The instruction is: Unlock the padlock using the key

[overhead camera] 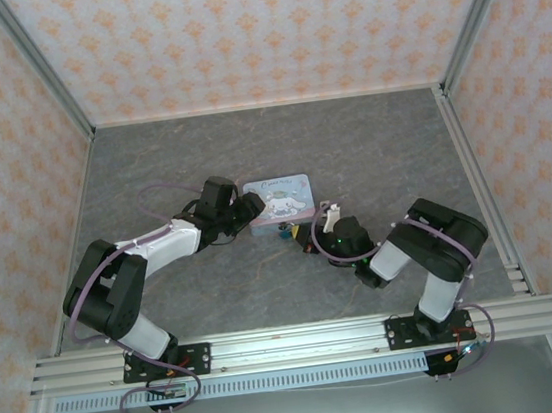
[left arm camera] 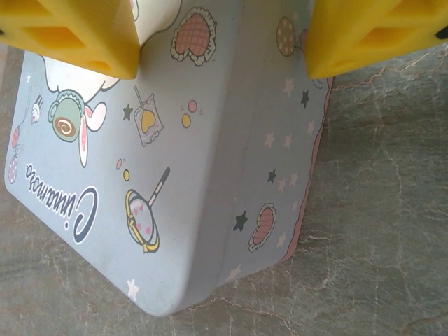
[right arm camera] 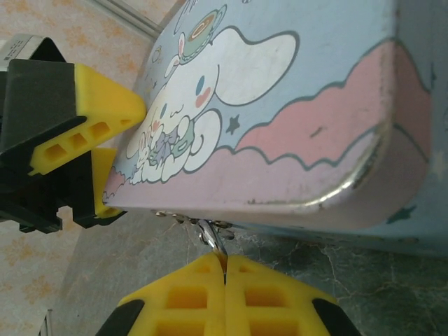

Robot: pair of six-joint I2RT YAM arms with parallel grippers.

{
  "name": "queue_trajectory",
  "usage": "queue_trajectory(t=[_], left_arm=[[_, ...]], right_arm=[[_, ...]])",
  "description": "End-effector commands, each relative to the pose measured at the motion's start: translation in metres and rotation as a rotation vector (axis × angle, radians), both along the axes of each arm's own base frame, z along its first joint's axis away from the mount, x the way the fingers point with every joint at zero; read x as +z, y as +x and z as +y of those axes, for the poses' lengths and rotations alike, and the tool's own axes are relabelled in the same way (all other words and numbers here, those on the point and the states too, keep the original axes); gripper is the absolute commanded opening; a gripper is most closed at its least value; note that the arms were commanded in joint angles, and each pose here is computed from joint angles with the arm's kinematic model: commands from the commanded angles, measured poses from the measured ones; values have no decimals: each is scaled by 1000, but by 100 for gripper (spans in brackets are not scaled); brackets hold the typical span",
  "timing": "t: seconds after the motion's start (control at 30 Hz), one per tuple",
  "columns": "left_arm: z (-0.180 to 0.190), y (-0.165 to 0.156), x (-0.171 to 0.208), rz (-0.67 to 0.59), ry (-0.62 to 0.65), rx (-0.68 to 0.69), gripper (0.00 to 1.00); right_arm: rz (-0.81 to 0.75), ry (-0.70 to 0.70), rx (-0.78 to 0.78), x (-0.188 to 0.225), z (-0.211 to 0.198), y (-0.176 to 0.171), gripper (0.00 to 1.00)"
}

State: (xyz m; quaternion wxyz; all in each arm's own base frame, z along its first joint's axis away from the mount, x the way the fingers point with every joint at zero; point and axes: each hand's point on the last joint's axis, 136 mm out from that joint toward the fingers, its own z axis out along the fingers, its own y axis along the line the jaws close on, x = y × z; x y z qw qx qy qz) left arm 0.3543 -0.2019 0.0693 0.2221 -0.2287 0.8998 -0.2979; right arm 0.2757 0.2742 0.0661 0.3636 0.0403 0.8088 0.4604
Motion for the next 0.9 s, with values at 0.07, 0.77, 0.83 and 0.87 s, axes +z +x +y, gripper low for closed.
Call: queue_trajectory(t=[0.07, 0.77, 0.83, 0.87], left_arm=[[11, -26, -29, 127, 101, -17, 65], [28, -1, 94, -257, 214, -67, 88], [34, -5, 105, -294, 238, -68, 88], [39, -7, 111, -315, 251, -61, 88]], right_arm=[[-45, -43, -30, 14, -13, 0, 0], [81, -389, 136, 70, -68, -77, 0], [128, -407, 164, 70, -70, -85, 0], [154, -414, 177, 68, -70, -89, 0]])
